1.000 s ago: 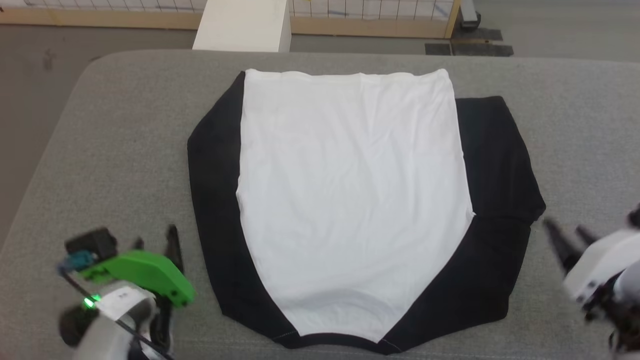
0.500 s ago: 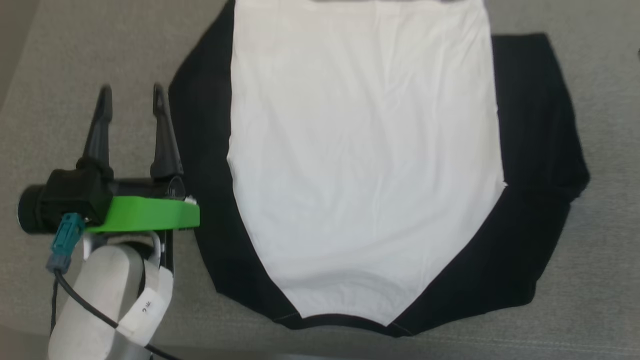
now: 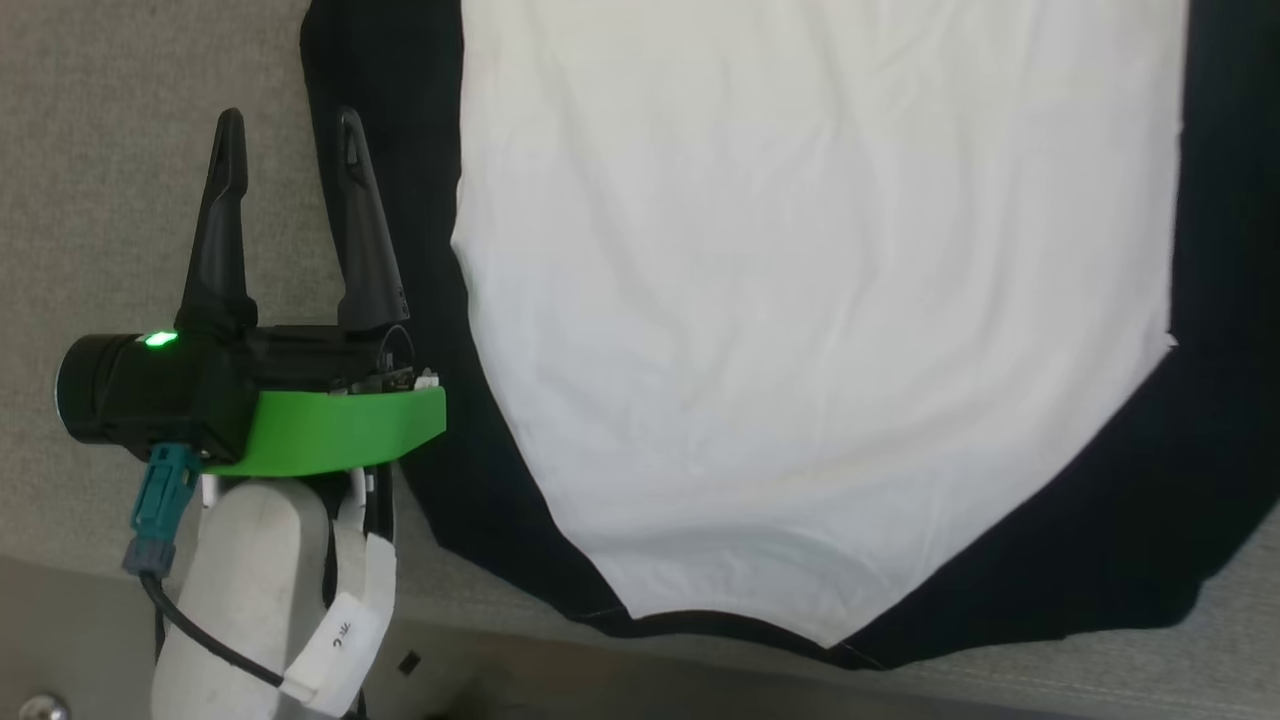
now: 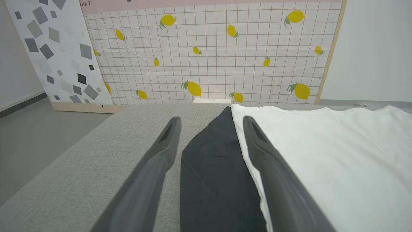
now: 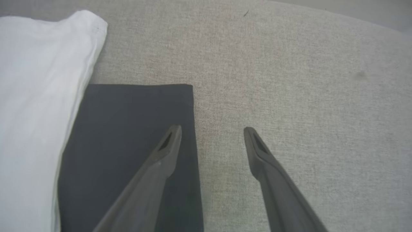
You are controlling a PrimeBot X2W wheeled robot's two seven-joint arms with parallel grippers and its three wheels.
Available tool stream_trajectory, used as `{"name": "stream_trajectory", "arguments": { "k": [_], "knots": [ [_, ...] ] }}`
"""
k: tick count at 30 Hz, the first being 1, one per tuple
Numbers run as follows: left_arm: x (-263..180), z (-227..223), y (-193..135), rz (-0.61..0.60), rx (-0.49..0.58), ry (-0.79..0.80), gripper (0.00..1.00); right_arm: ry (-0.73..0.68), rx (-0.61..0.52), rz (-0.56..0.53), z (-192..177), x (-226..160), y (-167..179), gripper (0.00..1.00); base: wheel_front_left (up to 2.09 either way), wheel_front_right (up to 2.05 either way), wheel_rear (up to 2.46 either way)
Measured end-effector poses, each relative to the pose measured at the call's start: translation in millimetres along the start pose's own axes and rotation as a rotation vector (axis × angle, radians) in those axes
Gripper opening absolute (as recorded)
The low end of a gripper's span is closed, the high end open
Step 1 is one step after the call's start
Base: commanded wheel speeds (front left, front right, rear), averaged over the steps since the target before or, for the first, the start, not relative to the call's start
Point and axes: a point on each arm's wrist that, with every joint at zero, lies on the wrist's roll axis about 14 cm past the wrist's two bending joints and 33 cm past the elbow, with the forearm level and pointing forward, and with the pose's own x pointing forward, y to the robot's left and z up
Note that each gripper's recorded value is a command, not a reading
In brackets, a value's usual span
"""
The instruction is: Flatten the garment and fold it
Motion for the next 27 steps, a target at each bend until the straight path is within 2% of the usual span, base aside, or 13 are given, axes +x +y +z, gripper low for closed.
{"name": "stream_trajectory", "arguments": {
  "k": [4, 8, 9, 10, 11, 14, 19, 27],
  "knots": [
    [-3.0, -15.7, 8.3, 0.021, 0.024, 0.038, 1.00, 0.075, -0.048, 0.031, -20.5, 26.4, 19.2, 1.00, 0.00, 0.00, 0.00],
    [-8.1, -25.0, 17.3, 0.045, 0.034, 0.068, 1.00, 0.104, -0.074, 0.050, -23.5, 37.7, 27.4, 1.00, 0.00, 0.00, 0.00],
    [-9.1, -26.6, 18.7, 0.048, 0.036, 0.074, 1.00, 0.115, -0.076, 0.053, -24.6, 38.4, 27.9, 0.90, 0.00, 0.00, 0.00],
    [-10.2, -27.9, 19.9, 0.050, 0.036, 0.079, 1.00, 0.125, -0.071, 0.059, -24.5, 38.1, 28.1, 0.29, 0.00, 0.00, 0.00],
    [-11.1, -28.8, 20.4, 0.050, 0.035, 0.083, 1.00, 0.124, -0.063, 0.063, -23.4, 37.0, 27.6, 0.00, 0.00, 0.00, 0.00],
    [-11.2, -27.1, 18.3, 0.046, 0.027, 0.080, 1.00, 0.102, -0.019, 0.077, -18.2, 31.7, 25.9, 0.00, 0.00, 0.00, 0.00],
    [-11.6, -16.8, 17.5, 0.044, 0.012, 0.060, 1.00, -0.053, 0.123, 0.077, 3.6, 14.3, 8.8, 0.00, 0.00, 0.00, 0.00],
    [-24.7, 19.5, 26.8, 0.075, -0.004, -0.004, 1.00, -0.249, 0.175, 0.000, 33.0, -55.1, -45.6, 0.00, 0.00, 0.00, 0.00]
  ]
}}
